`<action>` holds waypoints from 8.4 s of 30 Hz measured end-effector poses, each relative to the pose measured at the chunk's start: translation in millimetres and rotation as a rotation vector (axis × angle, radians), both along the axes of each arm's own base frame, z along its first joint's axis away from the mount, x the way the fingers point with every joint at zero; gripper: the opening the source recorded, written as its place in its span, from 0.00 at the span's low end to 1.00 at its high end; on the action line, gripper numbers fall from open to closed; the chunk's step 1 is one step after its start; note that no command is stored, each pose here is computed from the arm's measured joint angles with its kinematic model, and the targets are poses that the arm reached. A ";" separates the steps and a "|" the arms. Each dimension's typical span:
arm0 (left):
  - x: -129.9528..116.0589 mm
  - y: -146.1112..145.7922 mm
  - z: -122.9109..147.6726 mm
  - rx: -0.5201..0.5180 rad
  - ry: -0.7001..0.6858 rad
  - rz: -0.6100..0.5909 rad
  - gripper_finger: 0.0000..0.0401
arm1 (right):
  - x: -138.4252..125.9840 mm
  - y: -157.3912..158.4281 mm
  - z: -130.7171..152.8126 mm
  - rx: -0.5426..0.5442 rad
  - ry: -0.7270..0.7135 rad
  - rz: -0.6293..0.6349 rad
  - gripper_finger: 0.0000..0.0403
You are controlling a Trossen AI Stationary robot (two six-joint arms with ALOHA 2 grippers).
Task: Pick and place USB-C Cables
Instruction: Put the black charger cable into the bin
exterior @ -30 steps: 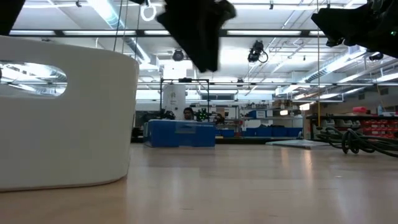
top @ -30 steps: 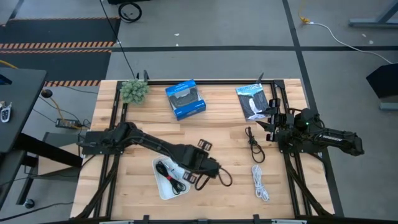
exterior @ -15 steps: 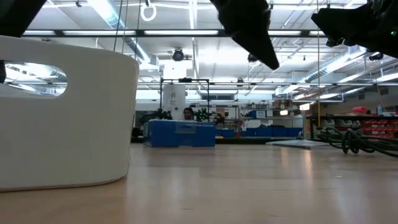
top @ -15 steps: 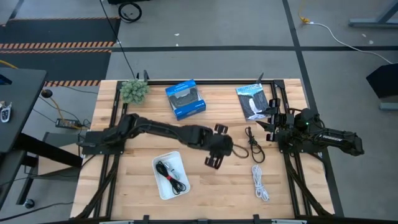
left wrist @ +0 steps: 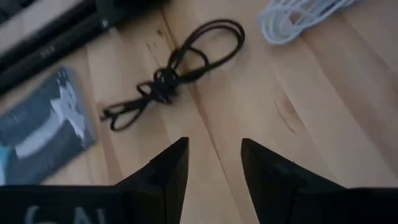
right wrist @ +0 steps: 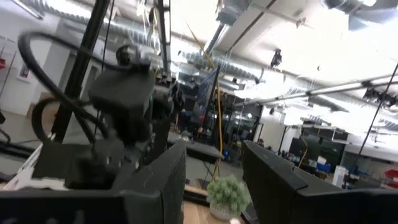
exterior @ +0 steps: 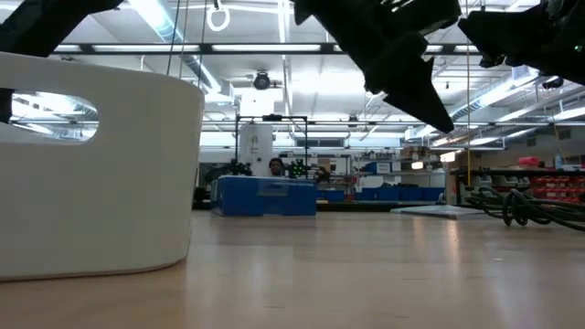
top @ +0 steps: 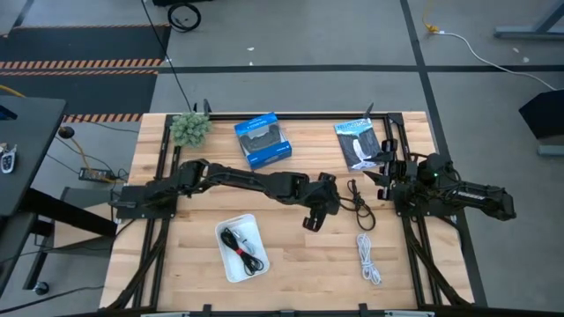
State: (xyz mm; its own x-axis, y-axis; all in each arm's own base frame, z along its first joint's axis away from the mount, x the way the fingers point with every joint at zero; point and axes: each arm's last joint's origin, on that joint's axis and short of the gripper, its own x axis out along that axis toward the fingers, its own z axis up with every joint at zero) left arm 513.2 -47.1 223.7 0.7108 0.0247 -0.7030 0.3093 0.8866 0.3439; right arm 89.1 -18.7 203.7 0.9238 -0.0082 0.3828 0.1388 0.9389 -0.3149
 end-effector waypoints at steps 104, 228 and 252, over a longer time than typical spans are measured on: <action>-75.9 -72.0 30.4 0.261 0.395 -0.091 0.39 | 65.9 -18.2 -45.5 1.569 1.598 -0.877 0.40; -167.7 -125.3 67.0 0.001 0.769 0.206 0.10 | 44.5 -71.5 141.7 0.558 0.100 0.425 0.40; -231.8 -106.5 46.5 0.084 0.871 0.262 0.09 | 48.0 -66.9 141.7 0.563 0.100 0.449 0.40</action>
